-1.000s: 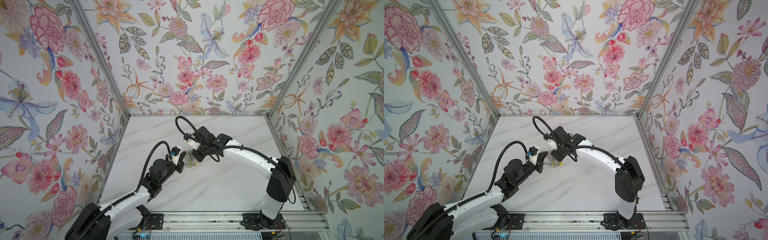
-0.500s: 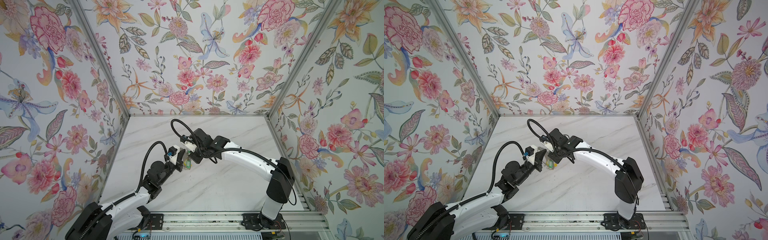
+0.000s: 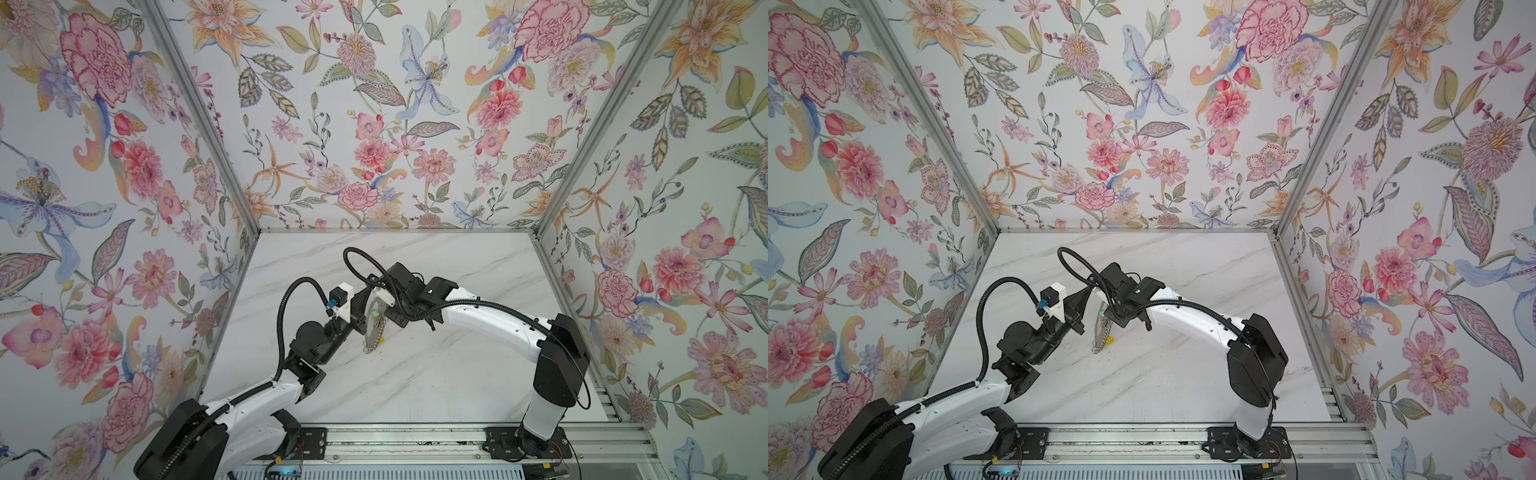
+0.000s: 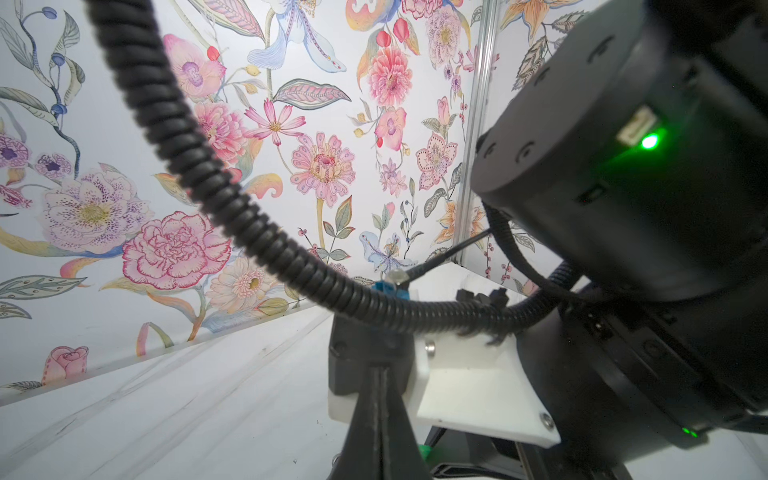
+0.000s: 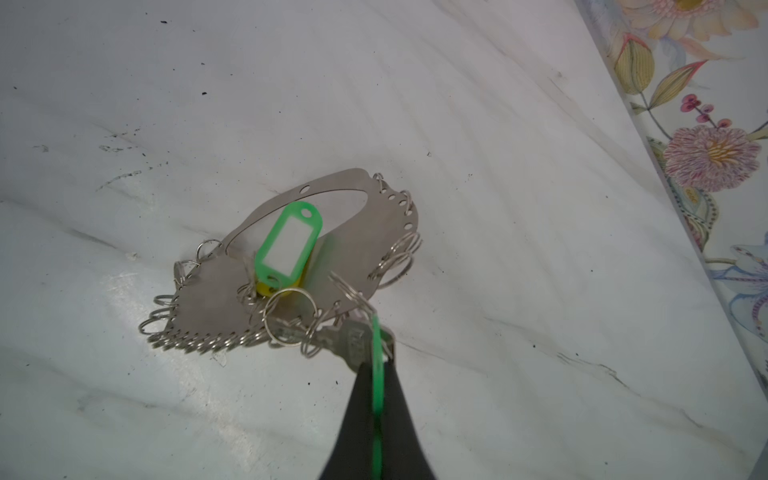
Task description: Remove the keys from the keyring
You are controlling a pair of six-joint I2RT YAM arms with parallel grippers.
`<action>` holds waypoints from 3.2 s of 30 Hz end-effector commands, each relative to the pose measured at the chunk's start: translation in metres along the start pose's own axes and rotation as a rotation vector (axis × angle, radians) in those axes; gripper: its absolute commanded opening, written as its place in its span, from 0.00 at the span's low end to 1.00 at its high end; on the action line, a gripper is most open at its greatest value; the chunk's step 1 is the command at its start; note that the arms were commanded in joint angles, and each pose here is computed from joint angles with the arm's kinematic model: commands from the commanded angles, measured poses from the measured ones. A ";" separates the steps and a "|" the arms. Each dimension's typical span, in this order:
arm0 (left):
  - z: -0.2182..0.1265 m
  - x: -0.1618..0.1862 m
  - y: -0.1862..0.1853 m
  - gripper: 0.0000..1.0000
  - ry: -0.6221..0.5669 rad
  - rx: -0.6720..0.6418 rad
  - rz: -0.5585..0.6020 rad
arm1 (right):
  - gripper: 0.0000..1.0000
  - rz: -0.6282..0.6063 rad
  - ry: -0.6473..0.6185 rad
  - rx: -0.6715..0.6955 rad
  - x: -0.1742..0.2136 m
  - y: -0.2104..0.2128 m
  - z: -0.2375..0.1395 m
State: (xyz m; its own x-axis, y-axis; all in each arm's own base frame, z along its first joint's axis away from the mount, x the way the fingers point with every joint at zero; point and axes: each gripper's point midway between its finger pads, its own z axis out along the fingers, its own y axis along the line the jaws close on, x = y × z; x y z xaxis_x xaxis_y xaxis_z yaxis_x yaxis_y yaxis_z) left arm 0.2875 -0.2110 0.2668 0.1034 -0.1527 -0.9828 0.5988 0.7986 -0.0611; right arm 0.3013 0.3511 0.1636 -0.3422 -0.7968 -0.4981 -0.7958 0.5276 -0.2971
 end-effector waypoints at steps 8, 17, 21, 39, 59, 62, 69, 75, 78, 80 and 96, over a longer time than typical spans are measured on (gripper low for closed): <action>-0.007 0.004 0.007 0.02 0.027 -0.031 0.024 | 0.01 0.025 -0.123 0.015 -0.008 -0.017 -0.027; -0.009 0.038 -0.001 0.30 0.164 0.030 0.067 | 0.01 0.033 -0.203 -0.014 -0.022 -0.019 -0.043; -0.002 0.050 -0.009 0.38 0.201 0.086 0.080 | 0.01 0.031 -0.224 -0.023 -0.027 -0.017 -0.050; 0.026 0.066 -0.014 0.43 0.280 0.178 0.125 | 0.01 -0.001 -0.256 -0.097 -0.029 0.001 -0.059; 0.022 0.070 -0.016 0.00 0.305 0.186 0.116 | 0.01 0.110 -0.199 -0.115 -0.017 -0.017 -0.037; 0.022 0.068 -0.015 0.00 0.299 0.182 0.112 | 0.01 0.147 -0.175 -0.138 -0.010 -0.019 -0.030; 0.022 0.068 -0.015 0.00 0.294 0.181 0.095 | 0.01 0.246 -0.118 -0.223 0.006 -0.020 -0.014; 0.019 0.067 -0.015 0.00 0.287 0.177 0.088 | 0.01 0.294 -0.100 -0.269 0.012 -0.019 -0.009; 0.019 0.066 -0.014 0.00 0.281 0.172 0.086 | 0.01 0.299 -0.092 -0.287 0.013 -0.015 -0.006; 0.018 0.065 -0.014 0.00 0.278 0.169 0.086 | 0.01 0.305 -0.087 -0.280 0.015 -0.017 -0.004; 0.009 0.096 0.041 0.00 0.412 -0.133 0.105 | 0.02 0.621 0.262 -0.055 0.146 -0.091 0.074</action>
State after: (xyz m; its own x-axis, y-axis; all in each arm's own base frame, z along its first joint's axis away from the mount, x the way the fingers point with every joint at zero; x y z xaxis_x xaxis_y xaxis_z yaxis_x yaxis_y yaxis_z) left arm 0.3183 -0.2206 0.1765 -0.1489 0.1615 -0.9756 0.6020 0.7975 0.0402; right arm 0.3670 0.2327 0.0860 -0.7837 -0.4444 -0.4339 -0.5130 0.8570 0.0487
